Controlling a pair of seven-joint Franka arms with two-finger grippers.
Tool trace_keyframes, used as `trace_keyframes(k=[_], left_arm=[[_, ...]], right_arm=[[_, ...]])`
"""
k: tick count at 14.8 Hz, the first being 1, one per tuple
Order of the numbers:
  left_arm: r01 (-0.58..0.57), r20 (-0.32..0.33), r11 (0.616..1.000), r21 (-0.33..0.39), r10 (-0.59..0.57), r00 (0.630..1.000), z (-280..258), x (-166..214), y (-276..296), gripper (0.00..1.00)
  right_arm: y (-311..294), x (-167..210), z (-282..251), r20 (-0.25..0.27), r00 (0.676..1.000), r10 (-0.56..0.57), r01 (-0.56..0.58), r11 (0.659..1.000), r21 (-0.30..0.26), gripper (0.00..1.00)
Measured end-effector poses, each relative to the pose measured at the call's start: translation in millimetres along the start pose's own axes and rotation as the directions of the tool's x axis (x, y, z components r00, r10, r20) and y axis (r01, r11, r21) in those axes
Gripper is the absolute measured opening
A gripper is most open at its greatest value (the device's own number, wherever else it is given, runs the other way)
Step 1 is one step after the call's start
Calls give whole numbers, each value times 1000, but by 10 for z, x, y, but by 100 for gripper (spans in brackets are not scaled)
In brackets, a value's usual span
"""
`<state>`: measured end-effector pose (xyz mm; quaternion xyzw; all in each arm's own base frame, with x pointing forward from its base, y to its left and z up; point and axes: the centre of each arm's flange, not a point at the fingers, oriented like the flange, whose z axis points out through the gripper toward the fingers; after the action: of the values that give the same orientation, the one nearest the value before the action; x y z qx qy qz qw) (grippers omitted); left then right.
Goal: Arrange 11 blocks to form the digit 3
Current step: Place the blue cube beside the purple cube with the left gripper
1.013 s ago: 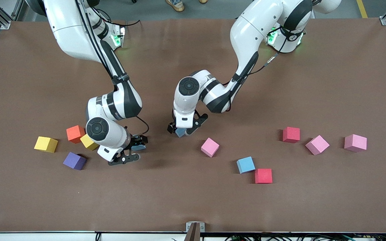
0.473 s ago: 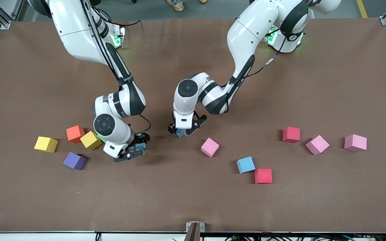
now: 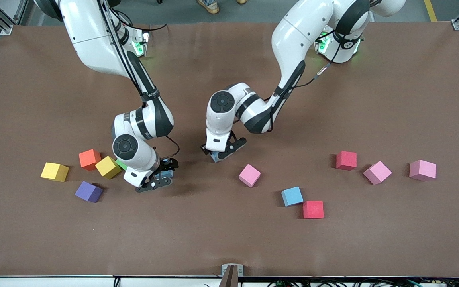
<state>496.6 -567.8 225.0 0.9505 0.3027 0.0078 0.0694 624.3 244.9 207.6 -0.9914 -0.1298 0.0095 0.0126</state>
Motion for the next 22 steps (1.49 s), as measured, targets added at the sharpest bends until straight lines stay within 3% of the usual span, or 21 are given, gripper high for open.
trace_keyframes(k=[5,8,9,11,13,18,22], left_arm=[[-201,34,977,66,199,979,-379,-402,-546,55],[-357,73,931,71,352,933,-328,-831,-992,55],[-423,88,903,78,416,905,-304,-945,-1140,55],[-516,112,852,90,506,855,-281,-1094,-1359,55],[-556,124,826,94,544,830,-250,-1141,-1441,55],[-574,118,817,65,564,817,-59,-1141,-1489,55],[-571,123,819,59,561,818,113,-1143,-1546,55]], right_arm=[[0,-41,43,-2,1000,0,0,1000,-1,95],[-8,-33,-7,-9,1000,0,0,1000,1,61],[-9,-30,-32,-12,1000,0,0,1000,2,58],[-3,-17,-145,-20,1000,3,-2,1000,6,57],[74,16,-391,-20,1000,15,-15,1000,10,57],[1232,192,-1255,-39,996,84,-83,996,21,57],[1930,182,-1461,-74,993,87,-86,996,17,57]])
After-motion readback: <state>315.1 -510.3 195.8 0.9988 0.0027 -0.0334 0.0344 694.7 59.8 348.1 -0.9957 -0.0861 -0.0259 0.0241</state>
